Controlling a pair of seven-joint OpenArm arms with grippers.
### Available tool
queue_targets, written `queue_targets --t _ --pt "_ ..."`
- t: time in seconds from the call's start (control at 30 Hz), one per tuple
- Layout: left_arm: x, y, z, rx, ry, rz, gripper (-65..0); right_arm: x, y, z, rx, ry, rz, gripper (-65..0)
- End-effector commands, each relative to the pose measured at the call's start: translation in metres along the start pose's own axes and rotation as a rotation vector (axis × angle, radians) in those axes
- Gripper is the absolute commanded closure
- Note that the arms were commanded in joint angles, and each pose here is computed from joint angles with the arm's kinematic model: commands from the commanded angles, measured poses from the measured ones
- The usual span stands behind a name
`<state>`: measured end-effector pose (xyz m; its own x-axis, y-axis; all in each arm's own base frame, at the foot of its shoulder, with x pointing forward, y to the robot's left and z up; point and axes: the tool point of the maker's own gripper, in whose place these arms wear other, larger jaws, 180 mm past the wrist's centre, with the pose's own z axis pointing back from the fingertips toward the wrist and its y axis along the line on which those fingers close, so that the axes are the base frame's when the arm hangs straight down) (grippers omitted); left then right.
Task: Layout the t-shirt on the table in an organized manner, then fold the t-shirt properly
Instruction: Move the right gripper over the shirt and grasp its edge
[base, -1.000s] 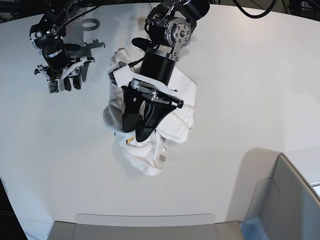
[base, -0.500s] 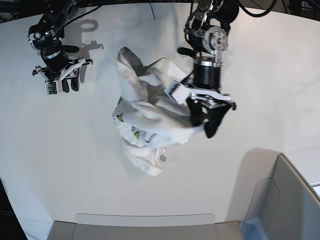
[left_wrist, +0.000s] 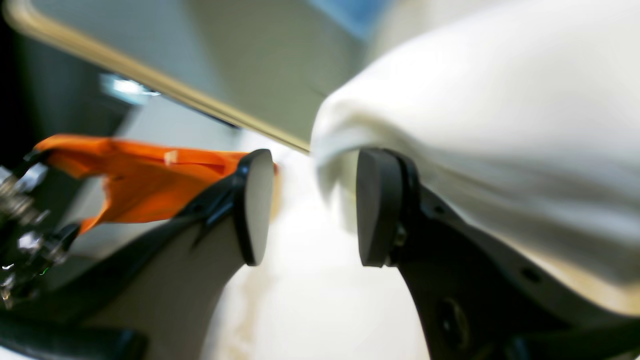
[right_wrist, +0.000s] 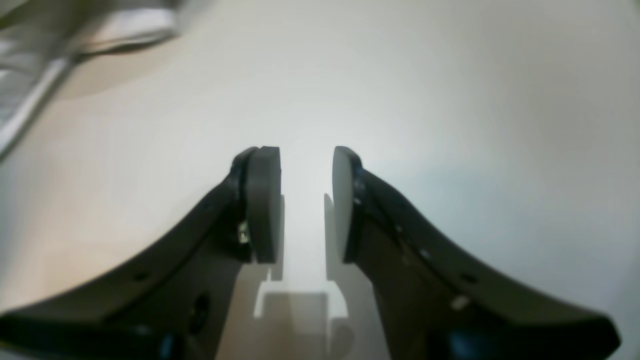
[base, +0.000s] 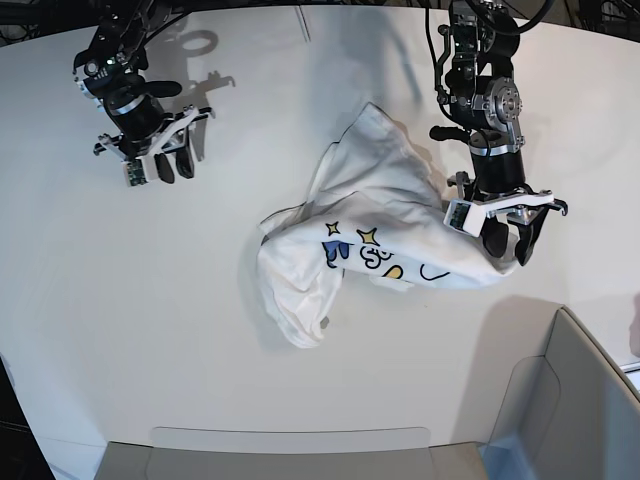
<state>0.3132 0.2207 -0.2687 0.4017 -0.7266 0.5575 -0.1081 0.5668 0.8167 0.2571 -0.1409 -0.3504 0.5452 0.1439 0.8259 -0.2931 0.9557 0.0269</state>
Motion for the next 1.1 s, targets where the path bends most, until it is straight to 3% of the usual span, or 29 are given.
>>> queue_targets --t 0.0,0.13,0.27,0.5,0.67,1.07 --pt "-0.002 0.022 -0.001 0.08 0.016 0.018 -28.1 0.021 0.007 0.002 0.021 -0.069 0.033 -18.4" --pt "-0.026 0.027 -0.001 0.092 0.117 0.045 -28.1 0.029 0.033 -0.008 0.076 -0.052 0.124 -18.4" --pt "-0.045 0.006 -0.001 -0.059 0.162 0.091 -28.1 0.036 0.058 -0.015 0.133 -0.055 0.18 -18.4" --pt "-0.085 0.022 0.01 -0.125 0.225 0.263 -28.1 0.051 0.148 -0.02 0.375 -0.102 0.294 -18.4" --pt "-0.101 0.024 0.016 -0.163 0.246 0.296 -28.1 0.053 0.209 -0.016 0.518 -0.115 0.442 -18.4" --pt "-0.111 0.03 0.018 -0.149 0.27 0.296 -28.1 0.025 0.22 -0.042 0.545 -0.015 0.405 -18.4"
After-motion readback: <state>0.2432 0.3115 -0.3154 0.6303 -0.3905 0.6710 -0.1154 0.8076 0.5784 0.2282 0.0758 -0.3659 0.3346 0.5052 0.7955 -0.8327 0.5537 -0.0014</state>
